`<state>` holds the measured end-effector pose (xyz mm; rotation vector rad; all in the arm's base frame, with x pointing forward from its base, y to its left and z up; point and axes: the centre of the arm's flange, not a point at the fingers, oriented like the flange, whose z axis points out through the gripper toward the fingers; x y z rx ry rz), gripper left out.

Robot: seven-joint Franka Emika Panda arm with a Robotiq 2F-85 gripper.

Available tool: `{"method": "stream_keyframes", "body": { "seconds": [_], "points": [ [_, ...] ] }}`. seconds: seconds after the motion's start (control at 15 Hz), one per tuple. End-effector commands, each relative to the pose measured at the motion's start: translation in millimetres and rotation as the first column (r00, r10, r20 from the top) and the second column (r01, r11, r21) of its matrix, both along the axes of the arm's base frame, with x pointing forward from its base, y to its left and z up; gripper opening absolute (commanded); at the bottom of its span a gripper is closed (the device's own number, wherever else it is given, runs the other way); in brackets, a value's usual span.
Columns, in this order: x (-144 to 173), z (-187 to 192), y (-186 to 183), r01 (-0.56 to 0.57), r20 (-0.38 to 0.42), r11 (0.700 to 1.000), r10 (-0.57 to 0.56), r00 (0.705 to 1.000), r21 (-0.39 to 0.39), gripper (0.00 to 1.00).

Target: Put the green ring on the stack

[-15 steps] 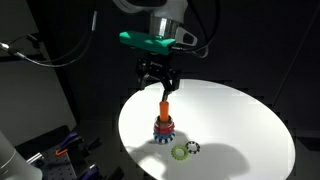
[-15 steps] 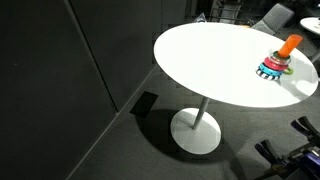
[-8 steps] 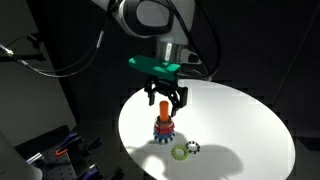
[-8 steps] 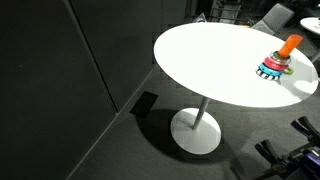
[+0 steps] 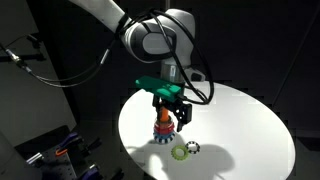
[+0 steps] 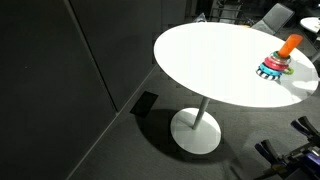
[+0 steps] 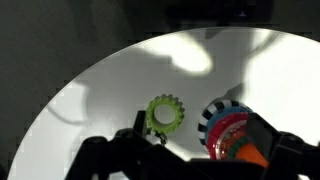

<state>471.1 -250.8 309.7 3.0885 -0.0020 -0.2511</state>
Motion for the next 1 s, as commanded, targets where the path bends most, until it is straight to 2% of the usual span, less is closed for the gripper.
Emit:
{"method": "stream_keyframes", "body": {
  "seconds": [0.0,0.27,0.93],
  "points": [
    [1.7,-13.4,-15.2,0.069,-0.004,0.996,-0.070,0.998,-0.056,1.00],
    [1.3,-28.7,-31.3,0.139,-0.004,0.986,-0.139,0.990,-0.088,1.00],
    [21.3,-52.4,-64.4,0.276,0.012,0.956,-0.276,0.961,-0.096,1.00]
  ]
}}
